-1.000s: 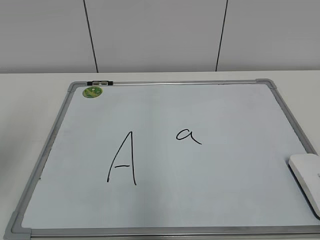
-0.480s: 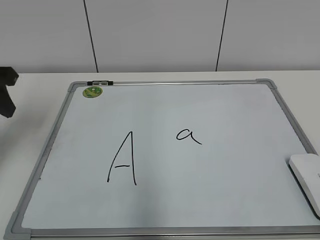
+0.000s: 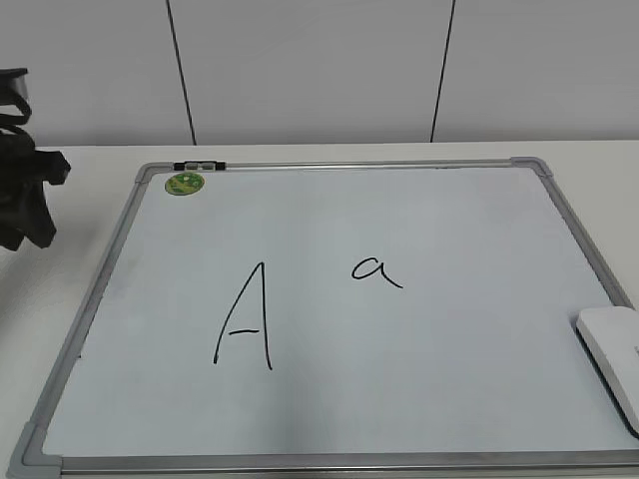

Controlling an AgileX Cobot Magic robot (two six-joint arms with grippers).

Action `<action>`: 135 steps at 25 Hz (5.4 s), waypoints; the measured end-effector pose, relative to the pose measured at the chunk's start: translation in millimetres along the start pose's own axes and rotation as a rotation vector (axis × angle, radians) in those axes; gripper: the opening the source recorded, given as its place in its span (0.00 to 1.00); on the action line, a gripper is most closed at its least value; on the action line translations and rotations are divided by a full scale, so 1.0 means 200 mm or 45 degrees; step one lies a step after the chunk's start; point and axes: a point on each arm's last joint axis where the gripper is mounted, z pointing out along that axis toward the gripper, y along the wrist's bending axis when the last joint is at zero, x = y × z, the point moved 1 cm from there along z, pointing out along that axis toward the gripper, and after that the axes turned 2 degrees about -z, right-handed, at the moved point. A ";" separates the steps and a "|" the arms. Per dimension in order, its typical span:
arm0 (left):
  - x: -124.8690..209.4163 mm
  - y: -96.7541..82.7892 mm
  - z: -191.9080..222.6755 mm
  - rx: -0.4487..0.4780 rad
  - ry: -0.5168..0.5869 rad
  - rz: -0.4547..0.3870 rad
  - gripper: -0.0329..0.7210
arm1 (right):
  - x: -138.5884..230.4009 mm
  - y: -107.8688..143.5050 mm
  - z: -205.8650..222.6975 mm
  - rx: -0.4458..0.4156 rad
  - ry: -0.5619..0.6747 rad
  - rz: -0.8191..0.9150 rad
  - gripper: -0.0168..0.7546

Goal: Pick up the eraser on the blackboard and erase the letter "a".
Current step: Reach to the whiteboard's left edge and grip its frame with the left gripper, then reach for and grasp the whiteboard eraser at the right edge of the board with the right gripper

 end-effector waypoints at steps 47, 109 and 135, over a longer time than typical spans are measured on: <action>-0.22 0.05 0.62 -0.056 0.186 0.002 0.37 | 0.00 0.00 0.00 0.000 0.000 0.000 0.71; -0.21 0.03 0.62 -0.012 0.202 -0.036 0.08 | -0.39 0.02 1.00 -0.055 0.954 -0.108 0.81; -0.21 0.03 0.62 -0.008 0.203 -0.039 0.08 | -0.30 0.02 1.51 -0.066 1.279 -0.116 0.81</action>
